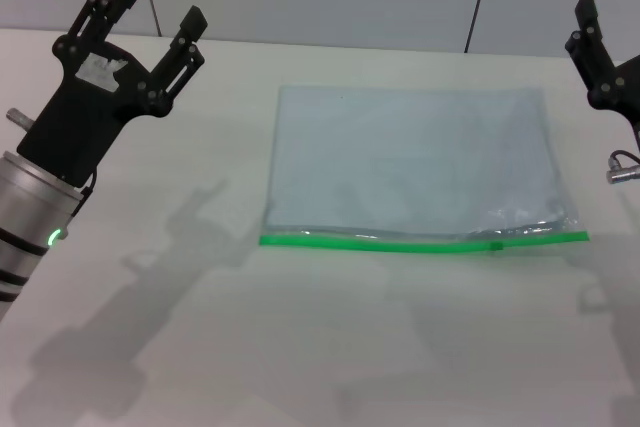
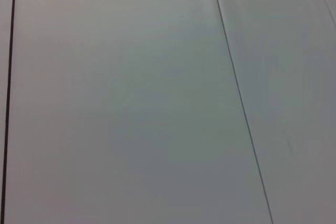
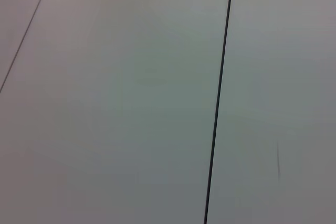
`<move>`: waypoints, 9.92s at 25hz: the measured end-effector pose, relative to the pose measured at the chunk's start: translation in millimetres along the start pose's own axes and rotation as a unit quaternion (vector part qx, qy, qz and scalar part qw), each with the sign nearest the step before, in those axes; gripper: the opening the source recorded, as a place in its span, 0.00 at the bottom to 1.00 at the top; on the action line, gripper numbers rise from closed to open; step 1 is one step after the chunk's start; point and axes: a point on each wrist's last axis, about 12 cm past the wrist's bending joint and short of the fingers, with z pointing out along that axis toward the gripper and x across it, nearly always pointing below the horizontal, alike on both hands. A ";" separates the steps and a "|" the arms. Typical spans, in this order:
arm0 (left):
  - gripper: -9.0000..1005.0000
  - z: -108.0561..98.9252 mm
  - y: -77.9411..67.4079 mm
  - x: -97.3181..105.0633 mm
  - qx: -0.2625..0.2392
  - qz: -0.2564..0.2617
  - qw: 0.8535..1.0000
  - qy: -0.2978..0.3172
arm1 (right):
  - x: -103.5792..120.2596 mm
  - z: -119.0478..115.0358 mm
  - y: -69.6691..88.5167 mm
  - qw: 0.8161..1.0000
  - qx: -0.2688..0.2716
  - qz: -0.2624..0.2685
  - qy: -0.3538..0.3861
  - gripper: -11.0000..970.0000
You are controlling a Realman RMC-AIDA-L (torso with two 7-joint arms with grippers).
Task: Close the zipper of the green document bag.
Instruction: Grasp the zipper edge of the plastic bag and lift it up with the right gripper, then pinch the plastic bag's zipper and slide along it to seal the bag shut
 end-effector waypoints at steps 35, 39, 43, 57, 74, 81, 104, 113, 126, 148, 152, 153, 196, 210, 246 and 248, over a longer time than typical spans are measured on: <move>0.73 -1.4 4.9 1.1 -0.012 0.004 1.000 0.008 | 22.6 -33.3 -20.3 0.974 0.012 -0.209 0.086 0.88; 0.72 -2.7 6.6 0.8 -0.017 0.006 1.000 0.008 | 32.3 -45.3 -20.5 0.947 -0.012 -0.296 0.128 0.88; 0.72 -3.3 7.7 0.6 -0.022 0.007 1.000 0.007 | 41.0 -53.6 -18.7 0.913 -0.045 -0.373 0.161 0.88; 0.71 -3.3 7.8 0.3 -0.022 0.007 1.000 0.006 | 66.9 -69.5 -27.9 0.846 -0.111 -0.455 0.255 0.88; 0.70 -3.3 7.9 0.5 -0.022 0.007 1.000 0.007 | 65.7 -65.6 0.7 0.841 -0.162 -0.453 0.248 0.88; 0.69 -3.3 7.9 0.5 -0.022 0.007 1.000 0.007 | 61.4 -61.5 12.9 0.843 -0.184 -0.454 0.221 0.88; 0.67 -2.0 7.2 0.7 -0.021 0.006 1.000 0.007 | 60.2 -40.3 30.6 0.826 -0.231 -0.475 0.195 0.64; 0.67 -1.5 6.8 0.9 -0.021 0.005 1.000 0.007 | 56.4 -37.1 37.9 0.822 -0.237 -0.486 0.181 0.27; 0.66 0.6 5.6 10.7 -0.008 0.010 0.999 0.051 | 49.0 -22.8 56.5 0.837 -0.257 -0.452 0.168 0.10; 0.64 27.4 -42.4 47.0 0.201 0.190 0.947 0.163 | 36.3 2.3 74.6 0.859 -0.281 -0.414 0.111 0.06; 0.64 28.5 -46.6 47.6 0.214 0.224 0.938 0.154 | 34.9 1.8 77.9 0.857 -0.287 -0.416 0.102 0.06; 0.64 29.5 -47.1 47.4 0.217 0.231 0.936 0.151 | 34.6 1.7 78.6 0.857 -0.288 -0.416 0.100 0.06; 0.27 33.1 -56.8 46.8 0.256 0.321 0.904 0.115 | 27.8 3.1 89.6 0.854 -0.305 -0.416 0.071 0.07; 0.18 32.5 -57.5 47.0 0.257 0.332 0.901 0.112 | 28.3 3.0 89.4 0.853 -0.306 -0.417 0.072 0.07; 0.09 29.9 -57.1 48.2 0.238 0.327 0.906 0.122 | 28.8 2.0 88.5 0.853 -0.305 -0.416 0.075 0.07; 0.09 29.6 -56.3 48.2 0.234 0.327 0.907 0.124 | 29.1 1.8 87.8 0.854 -0.303 -0.416 0.077 0.07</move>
